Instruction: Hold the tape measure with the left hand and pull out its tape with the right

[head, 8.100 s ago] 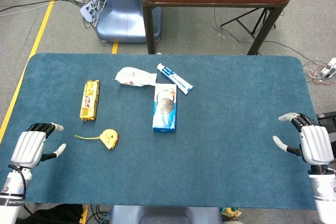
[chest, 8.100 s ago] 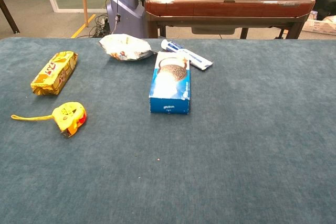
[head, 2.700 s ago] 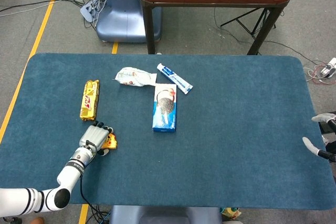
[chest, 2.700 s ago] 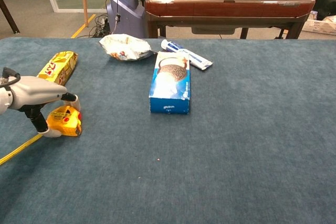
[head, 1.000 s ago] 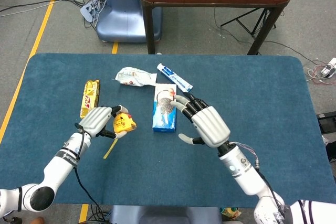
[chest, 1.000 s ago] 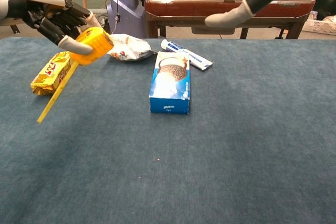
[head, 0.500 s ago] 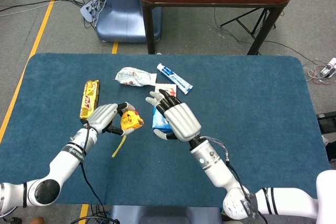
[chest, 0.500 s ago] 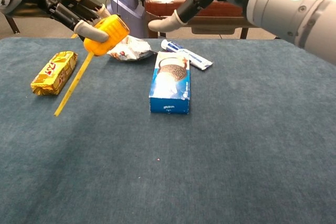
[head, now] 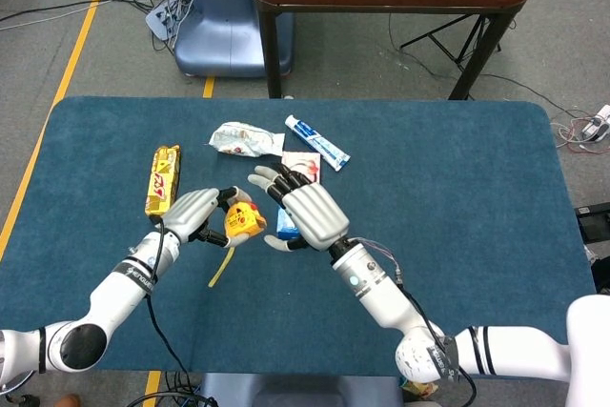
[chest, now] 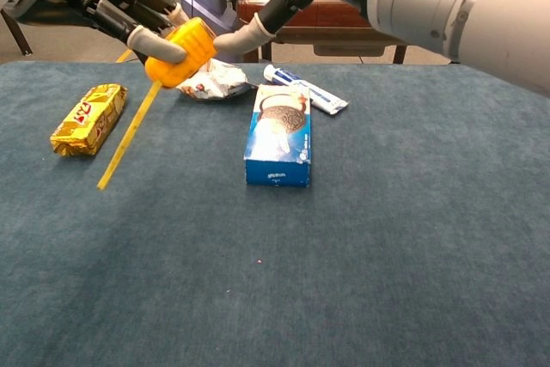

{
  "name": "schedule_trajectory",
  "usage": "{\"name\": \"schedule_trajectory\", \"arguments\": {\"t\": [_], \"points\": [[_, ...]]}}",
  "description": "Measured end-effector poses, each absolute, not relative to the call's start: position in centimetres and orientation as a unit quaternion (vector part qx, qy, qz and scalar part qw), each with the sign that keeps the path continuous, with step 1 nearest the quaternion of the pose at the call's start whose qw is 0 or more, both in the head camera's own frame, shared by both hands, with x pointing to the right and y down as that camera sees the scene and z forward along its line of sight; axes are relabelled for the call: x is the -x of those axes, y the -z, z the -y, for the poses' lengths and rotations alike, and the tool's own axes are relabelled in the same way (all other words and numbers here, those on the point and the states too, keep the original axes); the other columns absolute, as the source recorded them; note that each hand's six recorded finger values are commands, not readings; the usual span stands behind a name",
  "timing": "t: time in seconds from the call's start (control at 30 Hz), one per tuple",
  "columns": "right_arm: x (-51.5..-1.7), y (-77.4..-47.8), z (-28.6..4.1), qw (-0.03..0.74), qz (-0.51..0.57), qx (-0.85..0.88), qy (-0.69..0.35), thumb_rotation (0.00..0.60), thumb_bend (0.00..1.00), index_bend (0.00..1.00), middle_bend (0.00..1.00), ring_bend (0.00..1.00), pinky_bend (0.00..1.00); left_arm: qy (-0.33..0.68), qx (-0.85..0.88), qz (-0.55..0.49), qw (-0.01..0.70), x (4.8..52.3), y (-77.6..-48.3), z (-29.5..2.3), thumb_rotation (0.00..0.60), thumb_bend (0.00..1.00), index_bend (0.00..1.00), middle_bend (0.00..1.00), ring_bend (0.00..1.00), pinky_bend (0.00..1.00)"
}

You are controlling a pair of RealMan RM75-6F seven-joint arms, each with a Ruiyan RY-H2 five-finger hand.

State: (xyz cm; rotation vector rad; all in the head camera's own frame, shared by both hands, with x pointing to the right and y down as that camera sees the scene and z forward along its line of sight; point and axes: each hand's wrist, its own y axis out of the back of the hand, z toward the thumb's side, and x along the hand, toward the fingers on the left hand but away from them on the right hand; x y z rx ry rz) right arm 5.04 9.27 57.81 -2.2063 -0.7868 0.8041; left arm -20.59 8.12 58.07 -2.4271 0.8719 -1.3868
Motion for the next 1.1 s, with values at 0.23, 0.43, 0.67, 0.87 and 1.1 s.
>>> {"name": "schedule_trajectory", "arguments": {"t": [0.23, 0.43, 0.67, 0.87, 1.1], "points": [[-4.4, -57.9, -9.1, 0.330, 0.301, 0.840, -0.308, 0.600, 0.29, 0.12, 0.10, 0.05, 0.16, 0.469, 0.826, -0.293, 0.110, 20.3, -57.8, -8.3, 0.600, 0.27, 0.46, 0.52, 0.34, 0.23], [-4.1, -58.2, -9.2, 0.330, 0.299, 0.840, -0.310, 0.600, 0.29, 0.12, 0.10, 0.05, 0.16, 0.470, 0.826, -0.290, 0.109, 20.2, -57.8, -8.4, 0.600, 0.27, 0.46, 0.52, 0.34, 0.23], [-3.8, -58.2, -9.1, 0.332, 0.302, 0.838, -0.310, 0.600, 0.29, 0.12, 0.11, 0.05, 0.16, 0.470, 0.827, -0.287, 0.111, 20.1, -57.9, -8.5, 0.600, 0.27, 0.46, 0.52, 0.34, 0.23], [-3.6, -58.3, -9.1, 0.334, 0.305, 0.836, -0.311, 0.600, 0.29, 0.12, 0.12, 0.05, 0.16, 0.472, 0.826, -0.286, 0.111, 20.2, -58.0, -8.6, 0.600, 0.27, 0.46, 0.52, 0.34, 0.23], [-3.9, -58.3, -8.9, 0.338, 0.312, 0.830, -0.314, 0.600, 0.32, 0.12, 0.14, 0.05, 0.16, 0.476, 0.824, -0.287, 0.108, 20.6, -58.2, -8.7, 0.600, 0.27, 0.46, 0.52, 0.34, 0.23]]}}
